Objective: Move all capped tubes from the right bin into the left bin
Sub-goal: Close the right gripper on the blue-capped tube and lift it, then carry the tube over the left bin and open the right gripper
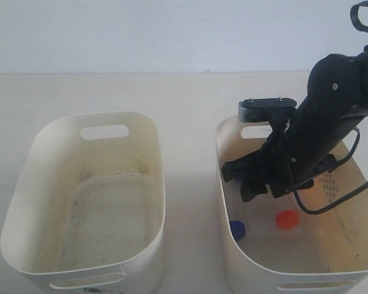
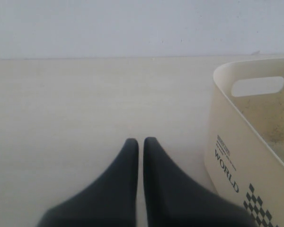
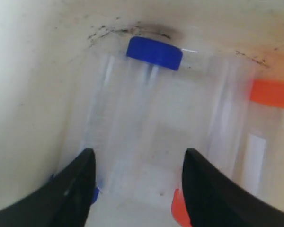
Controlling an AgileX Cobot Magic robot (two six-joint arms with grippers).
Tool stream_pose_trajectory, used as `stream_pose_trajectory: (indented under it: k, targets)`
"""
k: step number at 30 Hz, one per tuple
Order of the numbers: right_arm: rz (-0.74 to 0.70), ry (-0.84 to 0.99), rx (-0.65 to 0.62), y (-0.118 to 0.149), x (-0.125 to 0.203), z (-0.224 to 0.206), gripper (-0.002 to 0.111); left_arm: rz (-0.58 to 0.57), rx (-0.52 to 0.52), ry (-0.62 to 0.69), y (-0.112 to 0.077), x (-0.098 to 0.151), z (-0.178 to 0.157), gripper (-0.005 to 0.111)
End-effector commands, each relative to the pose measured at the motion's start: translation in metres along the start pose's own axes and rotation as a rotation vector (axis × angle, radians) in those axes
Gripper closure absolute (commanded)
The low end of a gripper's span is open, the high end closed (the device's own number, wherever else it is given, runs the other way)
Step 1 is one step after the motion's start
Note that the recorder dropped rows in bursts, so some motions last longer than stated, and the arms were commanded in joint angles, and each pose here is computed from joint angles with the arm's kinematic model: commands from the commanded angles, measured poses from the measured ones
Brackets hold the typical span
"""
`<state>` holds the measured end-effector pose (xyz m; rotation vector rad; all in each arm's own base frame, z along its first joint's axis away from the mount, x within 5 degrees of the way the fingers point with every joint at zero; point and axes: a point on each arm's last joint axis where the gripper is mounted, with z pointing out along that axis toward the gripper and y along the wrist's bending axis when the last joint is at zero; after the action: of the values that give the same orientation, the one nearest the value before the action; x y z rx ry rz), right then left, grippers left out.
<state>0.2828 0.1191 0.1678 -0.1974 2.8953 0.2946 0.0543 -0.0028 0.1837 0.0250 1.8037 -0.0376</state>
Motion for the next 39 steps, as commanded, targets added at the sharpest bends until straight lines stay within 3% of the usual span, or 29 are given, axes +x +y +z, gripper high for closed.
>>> stream_pose_trajectory:
  k: [1,13,15,19,20,26,34,39]
  targets:
    - [0.003,0.013,0.001,-0.001,0.000,0.007,0.054,-0.005,0.002,-0.014,0.000,-0.002,-0.001,0.102]
    - [0.026,0.076,0.018,-0.006,0.002,0.038,0.058,-0.005,0.002,-0.014,0.000,-0.002,-0.001,0.102]
    - [0.026,0.078,0.019,-0.006,0.002,0.040,0.067,-0.005,0.002,-0.014,0.000,-0.002,-0.001,0.102]
    - [0.025,0.068,0.017,-0.006,0.002,0.037,0.104,-0.005,0.002,-0.014,0.000,-0.002,-0.001,0.102]
    - [0.024,0.063,0.016,-0.006,0.001,0.035,0.108,-0.005,0.002,-0.014,0.000,-0.002,-0.001,0.102]
    - [0.009,0.021,-0.005,0.000,-0.002,0.009,0.108,-0.005,0.002,-0.014,0.000,-0.002,-0.001,0.102]
    - [-0.038,-0.105,-0.056,0.013,-0.009,-0.068,0.108,-0.005,0.002,-0.014,0.000,-0.002,-0.001,0.102]
    - [-0.072,-0.151,-0.207,0.028,0.002,-0.102,0.108,-0.005,0.002,-0.014,0.000,-0.002,-0.001,0.102]
